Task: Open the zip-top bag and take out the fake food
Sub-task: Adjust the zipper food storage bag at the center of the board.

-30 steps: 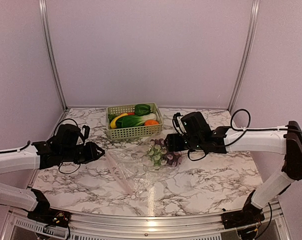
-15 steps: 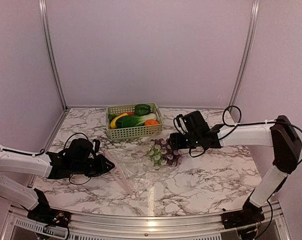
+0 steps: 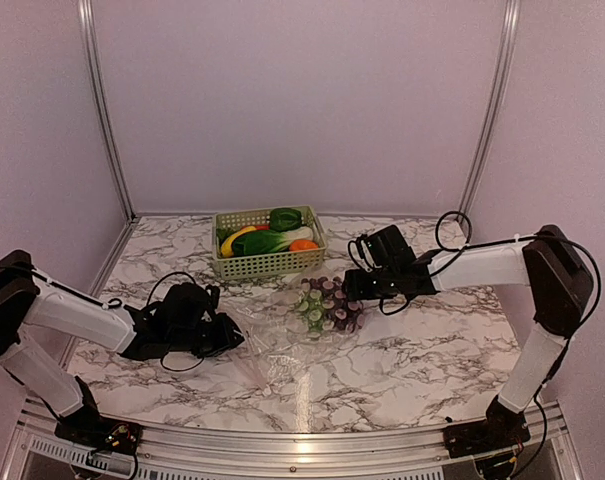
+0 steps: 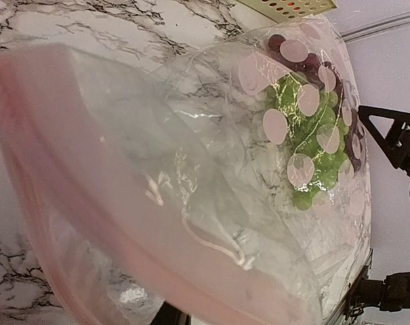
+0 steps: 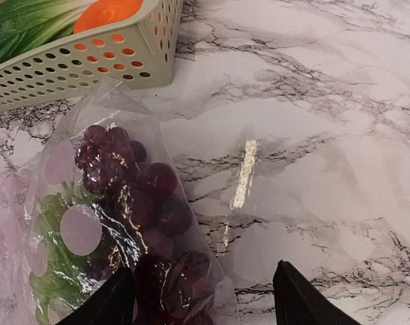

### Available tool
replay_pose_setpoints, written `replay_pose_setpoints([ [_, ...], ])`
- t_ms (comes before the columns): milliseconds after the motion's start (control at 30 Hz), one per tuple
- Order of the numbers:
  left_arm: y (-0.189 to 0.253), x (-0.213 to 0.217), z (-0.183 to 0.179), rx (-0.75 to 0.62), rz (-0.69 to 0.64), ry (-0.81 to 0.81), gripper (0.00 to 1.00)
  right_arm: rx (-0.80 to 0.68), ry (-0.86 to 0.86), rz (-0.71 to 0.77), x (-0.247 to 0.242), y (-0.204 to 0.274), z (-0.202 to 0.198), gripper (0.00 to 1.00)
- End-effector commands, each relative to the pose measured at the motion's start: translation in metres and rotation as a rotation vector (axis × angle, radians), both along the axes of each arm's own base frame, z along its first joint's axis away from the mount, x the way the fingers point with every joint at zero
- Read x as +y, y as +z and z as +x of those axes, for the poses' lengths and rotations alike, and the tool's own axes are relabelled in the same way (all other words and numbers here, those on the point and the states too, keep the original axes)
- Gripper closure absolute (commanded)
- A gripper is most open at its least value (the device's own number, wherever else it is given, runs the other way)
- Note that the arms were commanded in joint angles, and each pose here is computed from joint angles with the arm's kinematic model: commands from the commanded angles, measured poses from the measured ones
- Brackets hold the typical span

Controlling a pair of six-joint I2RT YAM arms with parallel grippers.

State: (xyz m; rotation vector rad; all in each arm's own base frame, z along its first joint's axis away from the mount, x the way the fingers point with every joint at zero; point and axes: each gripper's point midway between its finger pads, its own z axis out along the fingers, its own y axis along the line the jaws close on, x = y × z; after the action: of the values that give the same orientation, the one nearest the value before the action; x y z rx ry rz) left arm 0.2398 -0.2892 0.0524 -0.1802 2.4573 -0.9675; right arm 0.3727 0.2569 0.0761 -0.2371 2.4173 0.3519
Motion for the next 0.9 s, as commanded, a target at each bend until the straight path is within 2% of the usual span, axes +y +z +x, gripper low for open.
replay_pose_setpoints([
  [0,0.011,-0.024,0.015,-0.040,-0.059,-0.007,0.76,0.008,0.012,0.010,0.004,-0.001,-0.003,0.33],
  [233,0.008,-0.034,0.017,-0.034,-0.063,-0.023,0.69,0.018,0.035,-0.019,0.009,-0.001,-0.029,0.34],
  [400,-0.004,-0.021,0.015,-0.025,0.004,-0.014,0.69,-0.017,0.039,-0.022,0.009,0.023,-0.033,0.33],
  [533,-0.008,-0.010,0.014,-0.022,0.029,-0.009,0.69,-0.062,0.034,-0.021,0.008,0.043,-0.024,0.24],
  [600,-0.011,-0.005,0.014,-0.019,0.041,-0.004,0.69,-0.058,0.043,-0.001,0.009,0.045,-0.017,0.23],
  [867,-0.020,0.005,0.019,0.004,0.064,0.000,0.70,-0.007,0.119,0.151,0.018,0.040,0.006,0.33],
])
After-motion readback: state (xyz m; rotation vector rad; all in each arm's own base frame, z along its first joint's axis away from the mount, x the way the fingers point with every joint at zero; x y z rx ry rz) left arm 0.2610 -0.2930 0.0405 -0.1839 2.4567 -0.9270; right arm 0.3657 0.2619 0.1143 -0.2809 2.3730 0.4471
